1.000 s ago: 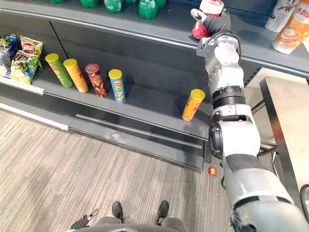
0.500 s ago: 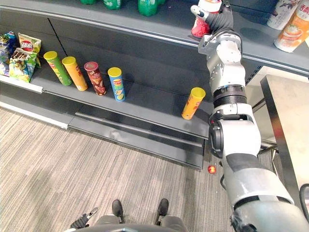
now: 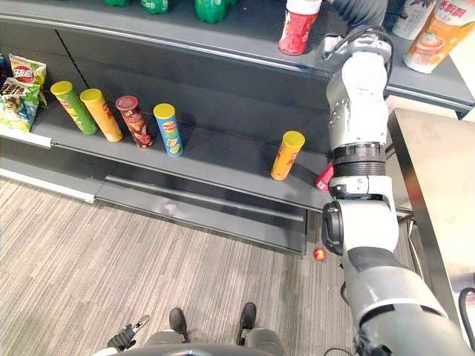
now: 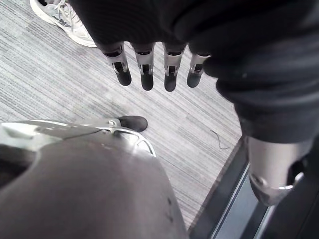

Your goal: Put the gum and the chips on the shelf.

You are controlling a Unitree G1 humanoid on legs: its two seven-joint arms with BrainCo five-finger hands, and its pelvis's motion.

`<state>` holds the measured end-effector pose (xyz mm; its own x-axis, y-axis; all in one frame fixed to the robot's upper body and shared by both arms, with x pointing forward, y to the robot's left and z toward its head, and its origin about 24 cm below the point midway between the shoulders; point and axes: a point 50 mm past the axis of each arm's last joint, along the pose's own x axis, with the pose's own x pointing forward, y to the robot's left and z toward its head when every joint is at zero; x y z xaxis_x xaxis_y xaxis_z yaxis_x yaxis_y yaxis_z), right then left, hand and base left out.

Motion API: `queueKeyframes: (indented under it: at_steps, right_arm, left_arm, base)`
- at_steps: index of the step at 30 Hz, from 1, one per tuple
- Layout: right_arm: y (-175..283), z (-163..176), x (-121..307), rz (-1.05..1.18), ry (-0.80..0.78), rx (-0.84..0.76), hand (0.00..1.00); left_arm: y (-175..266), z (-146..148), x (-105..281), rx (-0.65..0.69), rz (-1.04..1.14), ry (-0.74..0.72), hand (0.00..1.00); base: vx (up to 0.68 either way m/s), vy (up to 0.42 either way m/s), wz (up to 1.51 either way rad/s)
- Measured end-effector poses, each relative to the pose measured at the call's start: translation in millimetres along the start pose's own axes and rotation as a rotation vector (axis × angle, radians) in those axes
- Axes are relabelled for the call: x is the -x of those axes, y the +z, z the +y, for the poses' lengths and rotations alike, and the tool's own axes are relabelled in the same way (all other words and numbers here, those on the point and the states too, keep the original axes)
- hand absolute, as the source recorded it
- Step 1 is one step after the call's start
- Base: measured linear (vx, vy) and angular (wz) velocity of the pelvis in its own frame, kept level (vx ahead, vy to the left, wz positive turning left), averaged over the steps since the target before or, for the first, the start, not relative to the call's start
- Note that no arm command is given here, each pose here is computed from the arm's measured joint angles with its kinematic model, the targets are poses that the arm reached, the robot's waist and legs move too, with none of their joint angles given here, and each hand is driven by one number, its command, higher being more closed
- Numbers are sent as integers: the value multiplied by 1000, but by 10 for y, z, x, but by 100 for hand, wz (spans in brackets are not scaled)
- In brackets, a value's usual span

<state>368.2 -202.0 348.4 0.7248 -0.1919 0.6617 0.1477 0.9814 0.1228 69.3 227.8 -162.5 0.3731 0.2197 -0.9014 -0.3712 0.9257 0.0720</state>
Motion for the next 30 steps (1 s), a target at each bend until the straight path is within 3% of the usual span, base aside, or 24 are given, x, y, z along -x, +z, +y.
queueKeyframes:
  at_steps: [11,15,21,26,30]
  right_arm:
    - [543,65,369,-376,-46,45,0]
    - [415,430,794,-402,140,20,0]
    - [-101,1119,1544,-231,573,67,0]
    - [-402,1297,2032,-88,771,75,0]
    - [-839,1247,2420,142,851,95,0]
  left_arm:
    - [-7,7,1,-7,1,27,0]
    - [-7,17,2,-33,1,48,0]
    - [-32,53,10,-28,7,69,0]
    - [-48,93,15,-61,10,80,0]
    - [-82,96,19,-68,23,89,0]
  base:
    - [20,0,2]
    - [8,0,0]
    - [0,0,0]
    - [0,0,-1]
    - [11,1,-2]
